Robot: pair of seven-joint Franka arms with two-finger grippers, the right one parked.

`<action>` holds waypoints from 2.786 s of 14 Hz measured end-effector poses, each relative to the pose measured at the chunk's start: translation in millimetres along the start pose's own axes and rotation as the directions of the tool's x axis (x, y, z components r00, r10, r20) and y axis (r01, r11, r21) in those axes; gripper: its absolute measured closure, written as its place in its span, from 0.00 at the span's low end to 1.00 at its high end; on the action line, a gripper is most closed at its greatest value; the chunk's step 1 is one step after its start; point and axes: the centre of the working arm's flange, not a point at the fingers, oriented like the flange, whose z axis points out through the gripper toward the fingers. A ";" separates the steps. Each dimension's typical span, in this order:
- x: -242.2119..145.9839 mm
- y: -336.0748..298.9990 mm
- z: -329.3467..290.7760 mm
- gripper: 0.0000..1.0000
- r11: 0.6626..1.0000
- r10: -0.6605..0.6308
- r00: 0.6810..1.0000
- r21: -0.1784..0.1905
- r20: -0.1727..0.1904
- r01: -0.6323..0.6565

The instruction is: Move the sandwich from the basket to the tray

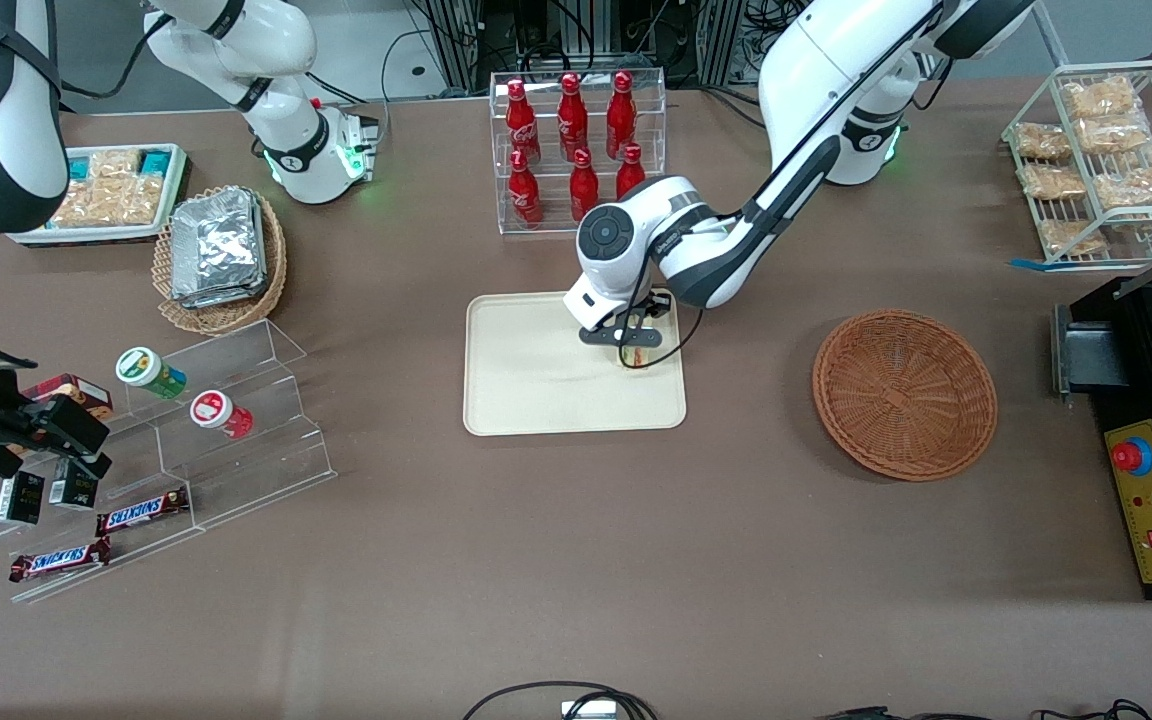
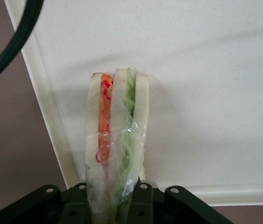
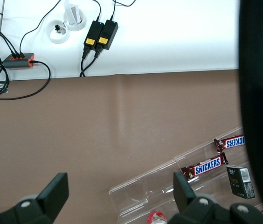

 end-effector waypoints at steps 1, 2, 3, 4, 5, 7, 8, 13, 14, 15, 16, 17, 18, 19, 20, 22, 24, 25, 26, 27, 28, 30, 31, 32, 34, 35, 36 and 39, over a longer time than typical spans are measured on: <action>0.4 0.2 0.3 0.61 1.000 0.000 1.000 -0.001 0.001 0.000; 0.7 0.4 0.2 0.49 1.000 -0.001 1.000 -0.001 0.000 0.001; 1.0 0.5 -0.2 0.41 1.000 -0.001 1.000 -0.002 0.000 0.001; 1.6 0.8 -1.1 0.30 1.000 -0.002 1.000 -0.004 -0.002 0.002; 3.1 1.1 -3.2 0.21 1.000 -0.005 1.000 -0.007 -0.005 0.005; 10.6 0.4 -12.1 0.01 1.000 -0.019 1.000 -0.018 -0.018 0.019; 17.3 -1.8 -19.8 0.00 0.999 -0.032 0.999 -0.023 -0.025 0.031; 84.1 -48.6 -83.1 0.00 0.972 -0.234 0.970 -0.050 -0.065 0.231; 100.0 -67.9 -95.5 0.00 0.958 -0.286 0.956 -0.056 -0.066 0.282; 114.4 -88.5 -106.7 0.00 0.943 -0.331 0.941 -0.062 -0.067 0.328; 127.2 -110.2 -117.0 0.00 0.927 -0.374 0.925 -0.068 -0.070 0.370; 138.2 -133.7 -127.3 0.00 0.909 -0.414 0.907 -0.076 -0.075 0.409; 147.0 -158.2 -136.8 0.00 0.893 -0.450 0.890 -0.078 -0.078 0.444; 153.5 -182.2 -145.4 0.00 0.875 -0.483 0.872 -0.078 -0.081 0.477; 158.0 -204.3 -153.1 0.00 0.859 -0.512 0.855 -0.077 -0.084 0.507; 163.8 -244.5 -167.0 0.00 0.830 -0.558 0.825 -0.075 -0.089 0.553; 166.4 -276.6 -178.7 0.00 0.826 -0.563 0.821 -0.072 -0.097 0.559; 166.0 -292.6 -182.9 0.00 0.831 -0.556 0.826 -0.060 -0.095 0.552; 165.4 -309.9 -187.0 0.00 0.837 -0.548 0.832 -0.047 -0.092 0.546; 164.7 -329.3 -191.9 0.00 0.843 -0.538 0.838 -0.039 -0.087 0.537; 163.1 -348.4 -198.6 0.00 0.852 -0.523 0.848 -0.043 -0.080 0.521; 153.8 -390.5 -217.6 0.00 0.873 -0.486 0.872 -0.060 -0.054 0.483; 145.7 -415.2 -229.6 0.00 0.883 -0.466 0.884 -0.075 -0.039 0.463; 135.5 -439.2 -242.0 0.00 0.894 -0.443 0.896 -0.092 -0.025 0.439; 110.8 -482.6 -264.6 0.00 0.917 -0.386 0.922 -0.107 -0.003 0.384; 98.2 -498.7 -275.2 0.00 0.928 -0.359 0.934 -0.112 0.003 0.357; 85.9 -509.7 -285.5 0.00 0.938 -0.330 0.944 -0.113 0.006 0.329; 53.0 -522.6 -316.8 0.00 0.968 -0.224 0.975 -0.116 -0.008 0.221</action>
